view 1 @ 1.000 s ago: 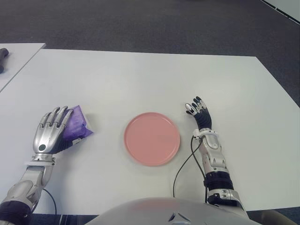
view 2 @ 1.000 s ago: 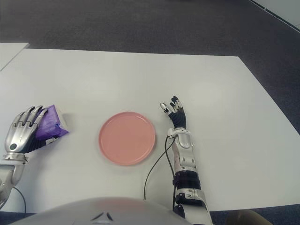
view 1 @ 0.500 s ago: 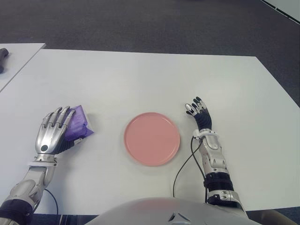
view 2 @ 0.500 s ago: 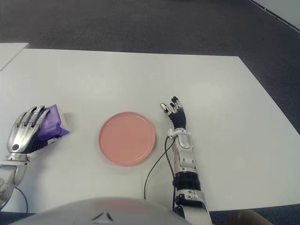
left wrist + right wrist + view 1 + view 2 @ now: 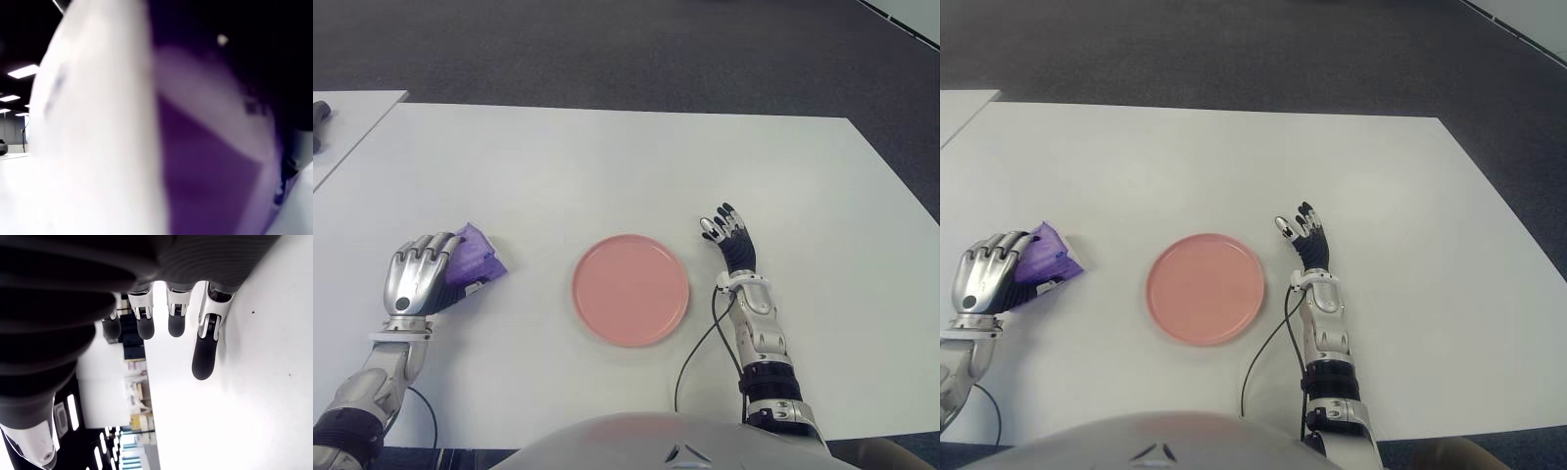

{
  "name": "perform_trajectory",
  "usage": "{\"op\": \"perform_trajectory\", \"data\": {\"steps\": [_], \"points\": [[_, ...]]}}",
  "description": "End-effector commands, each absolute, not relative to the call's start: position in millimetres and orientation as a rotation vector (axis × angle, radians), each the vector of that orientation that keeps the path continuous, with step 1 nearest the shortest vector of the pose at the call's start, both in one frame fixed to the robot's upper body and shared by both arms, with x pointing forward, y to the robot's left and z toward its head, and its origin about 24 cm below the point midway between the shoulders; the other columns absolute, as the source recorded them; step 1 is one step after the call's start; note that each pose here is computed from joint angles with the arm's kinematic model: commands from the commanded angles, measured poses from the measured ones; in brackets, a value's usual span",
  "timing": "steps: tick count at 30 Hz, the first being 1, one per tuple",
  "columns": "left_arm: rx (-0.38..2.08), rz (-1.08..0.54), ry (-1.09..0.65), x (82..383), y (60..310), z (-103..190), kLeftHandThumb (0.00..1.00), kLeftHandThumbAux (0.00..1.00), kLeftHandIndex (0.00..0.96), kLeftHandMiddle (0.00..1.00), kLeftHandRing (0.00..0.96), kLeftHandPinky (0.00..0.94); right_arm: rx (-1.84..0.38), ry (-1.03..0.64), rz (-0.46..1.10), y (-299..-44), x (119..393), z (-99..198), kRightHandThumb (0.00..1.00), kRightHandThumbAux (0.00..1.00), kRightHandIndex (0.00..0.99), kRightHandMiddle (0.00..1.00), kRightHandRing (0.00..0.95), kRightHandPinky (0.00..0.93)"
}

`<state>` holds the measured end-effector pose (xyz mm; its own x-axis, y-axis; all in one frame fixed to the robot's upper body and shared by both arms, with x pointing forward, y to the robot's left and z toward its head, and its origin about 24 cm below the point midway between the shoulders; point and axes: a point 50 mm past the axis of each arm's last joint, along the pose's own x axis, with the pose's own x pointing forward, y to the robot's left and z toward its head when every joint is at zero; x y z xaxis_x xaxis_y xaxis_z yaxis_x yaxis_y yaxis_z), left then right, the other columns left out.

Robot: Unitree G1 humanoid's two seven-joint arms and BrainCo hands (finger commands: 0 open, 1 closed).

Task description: Put the tissue paper into the plate.

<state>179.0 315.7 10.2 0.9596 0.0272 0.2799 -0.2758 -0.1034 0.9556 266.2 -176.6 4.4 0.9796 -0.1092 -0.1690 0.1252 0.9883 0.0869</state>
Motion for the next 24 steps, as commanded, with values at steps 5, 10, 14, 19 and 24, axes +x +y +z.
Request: {"op": "perform_trajectory", "data": {"steps": [5, 10, 14, 19, 24], "points": [[1.582, 0.267, -0.261, 176, 309, 4, 0.742, 0.699, 0.442, 0.872, 0.874, 0.886, 0.118, 0.295, -0.135, -176, 252, -19, 0.204, 0.66, 0.0, 0.0, 0.0, 0.009], [1.559, 0.275, -0.318, 180, 307, 7, 0.742, 0.7, 0.442, 0.894, 0.893, 0.892, 0.119, 0.296, -0.135, -175, 253, -19, 0.204, 0.66, 0.0, 0.0, 0.0, 0.009], [1.535, 0.282, -0.334, 183, 306, 8, 0.742, 0.7, 0.442, 0.904, 0.9, 0.894, 0.119, 0.296, -0.135, -174, 253, -20, 0.204, 0.66, 0.0, 0.0, 0.0, 0.009], [1.494, 0.298, -0.333, 187, 304, 10, 0.743, 0.7, 0.442, 0.905, 0.899, 0.89, 0.119, 0.297, -0.135, -173, 254, -20, 0.204, 0.66, 0.0, 0.0, 0.0, 0.009], [1.461, 0.311, -0.34, 194, 302, 12, 0.744, 0.7, 0.442, 0.903, 0.894, 0.883, 0.119, 0.298, -0.135, -172, 255, -20, 0.204, 0.66, 0.0, 0.0, 0.0, 0.009]]}}
